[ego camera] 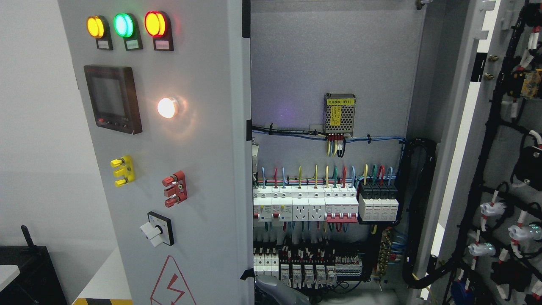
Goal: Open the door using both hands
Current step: 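Keep swinging the indicator-light door wide open with the right hand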
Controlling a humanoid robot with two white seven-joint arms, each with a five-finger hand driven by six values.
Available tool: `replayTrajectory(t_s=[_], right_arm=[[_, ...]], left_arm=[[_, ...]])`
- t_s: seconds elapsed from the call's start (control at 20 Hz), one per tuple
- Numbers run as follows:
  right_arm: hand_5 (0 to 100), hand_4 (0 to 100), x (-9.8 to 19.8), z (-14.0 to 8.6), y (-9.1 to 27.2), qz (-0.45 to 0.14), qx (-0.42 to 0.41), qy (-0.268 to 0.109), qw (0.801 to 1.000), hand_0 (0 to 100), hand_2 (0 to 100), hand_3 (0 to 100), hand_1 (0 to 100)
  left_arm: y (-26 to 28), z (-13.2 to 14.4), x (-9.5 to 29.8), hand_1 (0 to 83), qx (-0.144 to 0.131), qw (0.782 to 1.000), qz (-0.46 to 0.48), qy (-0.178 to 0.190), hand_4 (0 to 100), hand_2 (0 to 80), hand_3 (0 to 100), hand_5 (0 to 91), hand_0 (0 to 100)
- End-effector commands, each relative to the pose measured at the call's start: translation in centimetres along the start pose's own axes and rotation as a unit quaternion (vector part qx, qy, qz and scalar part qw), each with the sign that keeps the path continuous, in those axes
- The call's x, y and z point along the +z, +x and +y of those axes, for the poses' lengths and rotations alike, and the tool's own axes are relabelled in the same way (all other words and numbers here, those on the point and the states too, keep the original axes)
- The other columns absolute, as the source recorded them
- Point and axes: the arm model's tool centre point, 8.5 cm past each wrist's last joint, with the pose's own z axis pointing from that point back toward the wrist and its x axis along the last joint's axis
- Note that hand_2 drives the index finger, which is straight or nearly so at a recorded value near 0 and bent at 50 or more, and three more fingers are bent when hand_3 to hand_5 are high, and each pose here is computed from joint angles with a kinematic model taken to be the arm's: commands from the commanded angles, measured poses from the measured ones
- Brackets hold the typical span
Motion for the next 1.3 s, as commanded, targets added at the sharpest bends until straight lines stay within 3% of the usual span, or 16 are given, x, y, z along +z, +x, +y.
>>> replayTrajectory(t_s=[0.0,1.25], right_arm=[[0,0,-1.2,1.8,0.3,-0.014,-0.005,0.033,0.999,38,0,0,0],[0,0,-2.5,4.9,-1.3,-0.004,-0.018,0.070,0.997,38,0,0,0]], left_arm=[[0.0,0.0,0.0,0.0,0.011,1.000,-0.002,0.001,0,0.0,0,0.0,0],[0.0,0.0,0.0,0.0,0.011,1.000,-0.003,0.001,0,0.0,0,0.0,0]])
